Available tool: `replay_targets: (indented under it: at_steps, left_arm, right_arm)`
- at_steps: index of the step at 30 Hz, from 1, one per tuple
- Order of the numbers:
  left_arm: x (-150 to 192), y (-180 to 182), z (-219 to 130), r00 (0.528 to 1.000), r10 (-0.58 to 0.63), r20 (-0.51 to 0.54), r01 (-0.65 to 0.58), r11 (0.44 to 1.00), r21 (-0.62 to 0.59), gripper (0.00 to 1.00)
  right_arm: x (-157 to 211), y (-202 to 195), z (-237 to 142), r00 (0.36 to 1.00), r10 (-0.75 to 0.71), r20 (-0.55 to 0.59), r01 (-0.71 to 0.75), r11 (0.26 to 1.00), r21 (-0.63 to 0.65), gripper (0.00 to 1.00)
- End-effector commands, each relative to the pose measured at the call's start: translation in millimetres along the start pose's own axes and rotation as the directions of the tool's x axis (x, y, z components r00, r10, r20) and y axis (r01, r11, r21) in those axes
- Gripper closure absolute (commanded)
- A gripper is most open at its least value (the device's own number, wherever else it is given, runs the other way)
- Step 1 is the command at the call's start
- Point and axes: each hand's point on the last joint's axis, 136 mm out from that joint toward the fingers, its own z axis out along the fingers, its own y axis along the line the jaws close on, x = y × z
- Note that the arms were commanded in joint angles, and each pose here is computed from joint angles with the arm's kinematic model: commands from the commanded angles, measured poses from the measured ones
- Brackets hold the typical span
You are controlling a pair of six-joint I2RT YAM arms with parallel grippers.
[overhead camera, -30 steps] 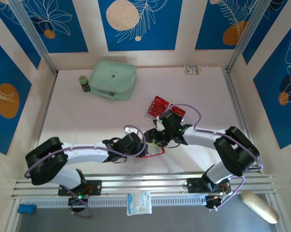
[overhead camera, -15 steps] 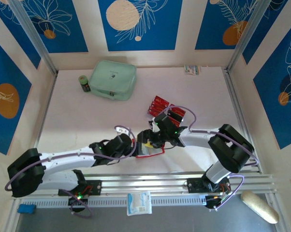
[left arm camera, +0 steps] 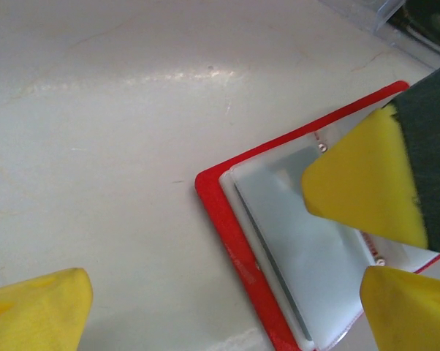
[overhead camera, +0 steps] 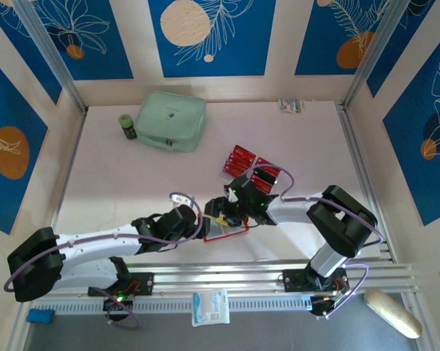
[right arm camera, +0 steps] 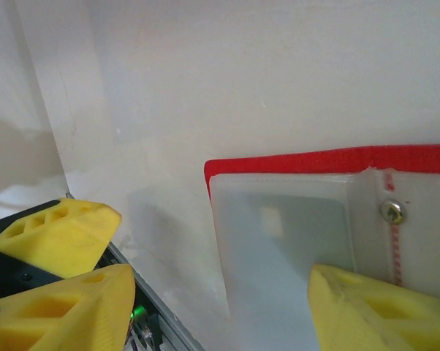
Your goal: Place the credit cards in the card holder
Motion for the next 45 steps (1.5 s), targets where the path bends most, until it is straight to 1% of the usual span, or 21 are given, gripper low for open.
replay_targets:
  at_steps: [1,7,12,21,26,31,35,38,42,45]
  left_arm:
    - [9.6,8.4,7.5,1.0,-0.003,-0.024,0.002,1.0,-0.026,0.06]
    - [18.6,10.9,17.6,0.998,0.007,-0.055,-0.009,0.999,-0.043,0.06]
    - [21.6,10.0,24.0,0.998,0.009,-0.067,-0.012,0.999,-0.047,0.06]
    - [32.0,14.6,35.9,0.994,0.017,-0.108,-0.026,0.996,-0.083,0.05]
    - [41.5,22.8,37.3,0.992,0.007,-0.13,-0.021,0.995,-0.103,0.05]
    - [47.1,29.3,35.8,0.99,0.003,-0.139,-0.02,0.993,-0.116,0.05]
    - [49.4,31.5,36.0,0.989,0.01,-0.148,-0.029,0.992,-0.123,0.05]
    - [50.8,32.4,36.5,0.988,0.015,-0.155,-0.035,0.991,-0.129,0.05]
    - [52.1,33.1,37.3,0.987,0.016,-0.162,-0.038,0.99,-0.133,0.05]
    - [52.4,33.8,37.6,0.985,0.022,-0.169,-0.046,0.989,-0.141,0.05]
  right_arm:
    - [3.7,-16.9,5.1,0.998,0.06,0.029,-0.062,0.997,0.056,0.35]
    - [6.1,-20.9,6.8,0.994,0.092,0.063,-0.097,0.992,0.076,0.35]
    - [8.3,-20.4,7.8,0.993,0.097,0.067,-0.102,0.992,0.078,0.35]
    - [5.9,-6.3,3.5,0.994,0.082,0.073,-0.086,0.995,0.045,0.35]
    - [-8.3,14.6,-15.3,0.995,0.022,0.099,-0.024,0.999,0.021,0.35]
    - [-34.3,27.1,-52.7,0.985,-0.072,0.155,0.063,0.996,0.057,0.35]
    - [-56.8,21.0,-84.5,0.972,-0.137,0.193,0.11,0.984,0.141,0.35]
    - [-73.3,6.9,-108.1,0.957,-0.201,0.208,0.143,0.954,0.262,0.36]
    - [-90.3,-11.8,-131.2,0.936,-0.305,0.173,0.208,0.881,0.426,0.38]
    - [-97.0,-24.3,-138.4,0.922,-0.368,0.122,0.259,0.819,0.512,0.44]
